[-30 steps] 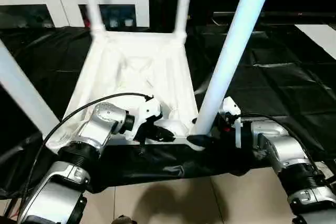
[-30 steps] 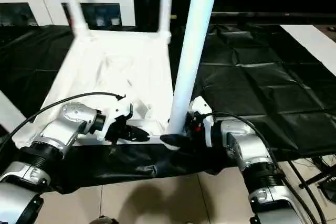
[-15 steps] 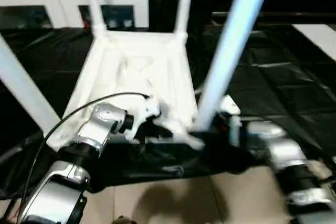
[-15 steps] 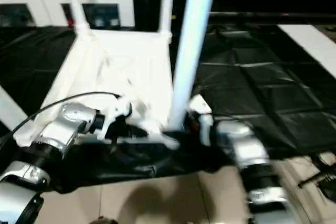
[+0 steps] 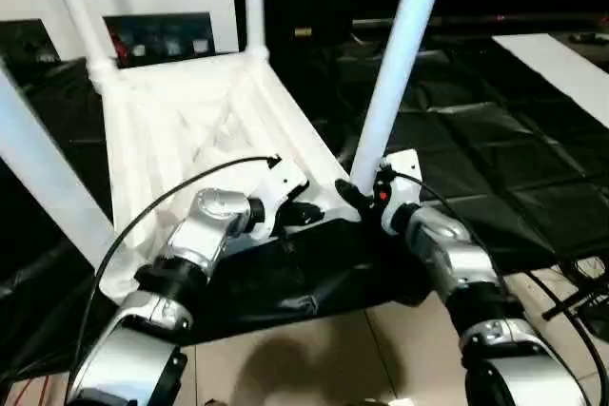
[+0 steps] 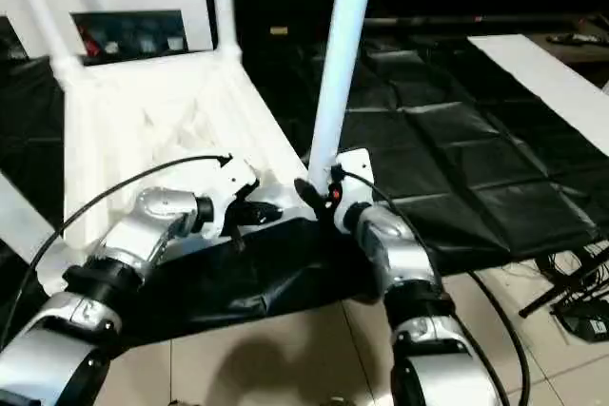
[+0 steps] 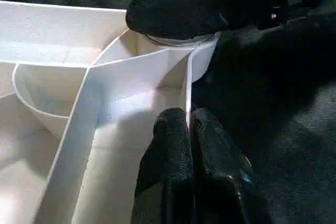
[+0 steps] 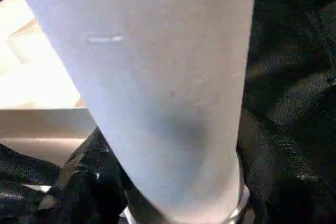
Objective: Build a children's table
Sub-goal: Rotate leg to tighten
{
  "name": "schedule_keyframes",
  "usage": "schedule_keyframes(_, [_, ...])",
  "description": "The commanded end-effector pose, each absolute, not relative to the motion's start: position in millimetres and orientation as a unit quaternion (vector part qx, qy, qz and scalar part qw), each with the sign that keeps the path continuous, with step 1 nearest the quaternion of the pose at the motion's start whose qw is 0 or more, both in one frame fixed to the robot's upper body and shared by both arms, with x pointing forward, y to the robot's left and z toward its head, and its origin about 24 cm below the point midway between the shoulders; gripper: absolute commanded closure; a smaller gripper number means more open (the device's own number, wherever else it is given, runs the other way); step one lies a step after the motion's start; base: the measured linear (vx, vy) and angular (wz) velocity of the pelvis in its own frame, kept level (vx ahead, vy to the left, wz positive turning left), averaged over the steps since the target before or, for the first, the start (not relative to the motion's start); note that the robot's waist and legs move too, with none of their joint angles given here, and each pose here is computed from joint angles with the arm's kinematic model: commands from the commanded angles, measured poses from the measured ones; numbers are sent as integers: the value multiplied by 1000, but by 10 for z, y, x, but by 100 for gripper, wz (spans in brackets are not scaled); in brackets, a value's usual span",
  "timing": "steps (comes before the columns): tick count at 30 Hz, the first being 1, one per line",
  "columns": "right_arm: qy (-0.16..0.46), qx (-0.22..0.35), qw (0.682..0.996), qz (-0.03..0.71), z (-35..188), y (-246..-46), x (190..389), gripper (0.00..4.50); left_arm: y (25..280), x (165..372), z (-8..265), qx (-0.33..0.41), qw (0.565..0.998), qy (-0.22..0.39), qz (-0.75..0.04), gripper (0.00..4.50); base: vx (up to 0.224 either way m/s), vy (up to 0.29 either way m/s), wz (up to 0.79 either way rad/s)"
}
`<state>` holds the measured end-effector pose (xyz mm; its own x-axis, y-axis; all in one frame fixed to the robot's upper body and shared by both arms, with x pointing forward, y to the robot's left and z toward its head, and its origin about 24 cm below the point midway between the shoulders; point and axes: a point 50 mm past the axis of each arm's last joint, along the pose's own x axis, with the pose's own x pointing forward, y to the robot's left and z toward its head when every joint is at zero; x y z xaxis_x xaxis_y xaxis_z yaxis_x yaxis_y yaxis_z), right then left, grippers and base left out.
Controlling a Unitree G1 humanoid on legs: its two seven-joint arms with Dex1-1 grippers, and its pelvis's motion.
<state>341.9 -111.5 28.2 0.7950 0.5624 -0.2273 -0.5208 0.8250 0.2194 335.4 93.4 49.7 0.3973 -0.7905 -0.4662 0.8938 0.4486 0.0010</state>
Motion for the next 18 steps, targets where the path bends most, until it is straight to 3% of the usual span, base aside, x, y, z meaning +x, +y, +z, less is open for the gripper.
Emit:
schedule_keyframes(1, [180, 101, 907, 367, 158, -713, 3293, 112, 544, 3290, 686, 111, 803, 141, -569, 450, 0, 0, 0])
schedule_keyframes(4, [169, 46, 885, 432, 198, -819, 3248, 83, 612, 3285, 672, 120, 792, 145, -580, 450, 0, 0, 0])
schedule_keyframes(10, [149, 3, 843, 516, 275, -1022, 3162, 83, 745, 3256, 682, 132, 756, 158, -621, 450, 0, 0, 0])
schedule_keyframes(18, [187, -8, 770, 610, 285, -1244, 2972, 83, 980, 3221, 698, 157, 707, 180, -666, 450, 0, 0, 0])
